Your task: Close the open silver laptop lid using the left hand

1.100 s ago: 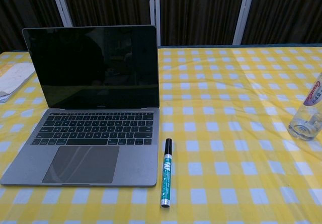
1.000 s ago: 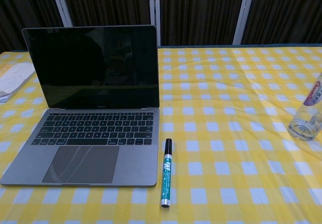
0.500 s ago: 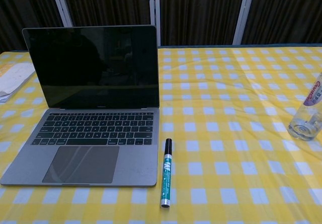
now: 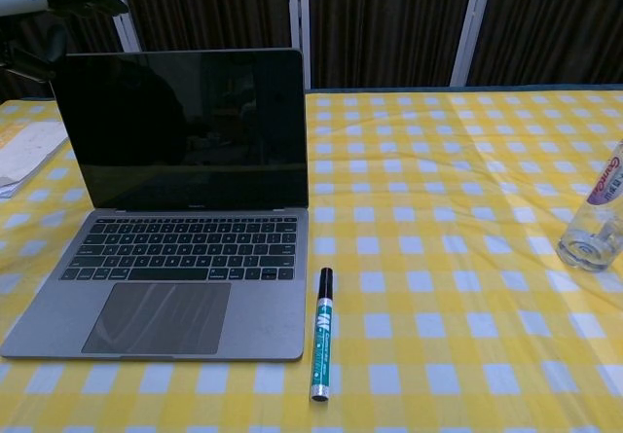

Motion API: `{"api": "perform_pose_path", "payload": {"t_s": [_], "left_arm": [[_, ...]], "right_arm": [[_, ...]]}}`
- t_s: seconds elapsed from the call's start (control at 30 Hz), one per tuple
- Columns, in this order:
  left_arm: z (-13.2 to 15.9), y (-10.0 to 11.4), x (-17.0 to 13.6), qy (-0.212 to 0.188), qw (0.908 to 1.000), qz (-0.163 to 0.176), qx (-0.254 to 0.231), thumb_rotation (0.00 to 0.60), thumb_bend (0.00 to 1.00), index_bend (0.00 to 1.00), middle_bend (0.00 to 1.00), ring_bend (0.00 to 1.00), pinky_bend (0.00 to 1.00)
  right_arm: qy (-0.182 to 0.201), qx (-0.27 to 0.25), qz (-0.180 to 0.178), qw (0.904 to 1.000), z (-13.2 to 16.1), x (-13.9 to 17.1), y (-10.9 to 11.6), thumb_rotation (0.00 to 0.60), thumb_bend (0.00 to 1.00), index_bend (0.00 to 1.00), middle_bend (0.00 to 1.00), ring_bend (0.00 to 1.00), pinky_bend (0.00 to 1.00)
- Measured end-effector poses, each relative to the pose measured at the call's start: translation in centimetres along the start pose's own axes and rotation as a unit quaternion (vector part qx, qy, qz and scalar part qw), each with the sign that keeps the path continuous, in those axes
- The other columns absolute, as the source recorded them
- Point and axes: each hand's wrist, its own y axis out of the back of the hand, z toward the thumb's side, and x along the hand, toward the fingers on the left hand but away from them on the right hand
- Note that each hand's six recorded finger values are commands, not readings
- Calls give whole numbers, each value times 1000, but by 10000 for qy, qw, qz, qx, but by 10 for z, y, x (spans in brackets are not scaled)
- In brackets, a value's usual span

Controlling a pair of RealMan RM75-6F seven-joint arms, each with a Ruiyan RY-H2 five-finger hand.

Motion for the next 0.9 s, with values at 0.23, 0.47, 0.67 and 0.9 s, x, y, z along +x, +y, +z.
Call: {"api": "perform_pose_path", "payload": {"t_s": [0.23, 0.47, 0.67, 0.9], "left_arm": [[0, -17, 35, 171, 9992, -334, -165, 600, 1000, 16, 0, 0, 0], [0, -19, 36, 198, 9983, -395, -385, 600, 1000, 156, 187, 180, 247], [1, -16, 31, 159, 9981, -396, -450, 600, 1000, 240, 269, 252, 304], [0, -13, 20, 60, 9980, -499, -386, 600, 1000, 262, 273, 257, 319]], "right_arm": [[-15, 15, 99, 9999, 0, -3, -6, 600, 0, 0, 0, 0, 0], [0, 9, 117, 9999, 2, -3, -7, 600, 0, 0, 0, 0, 0], [28, 1, 123, 9999, 4, -2, -7, 600, 0, 0, 0, 0, 0], [19, 6, 129, 9999, 4, -2, -8, 600, 0, 0, 0, 0, 0]]}}
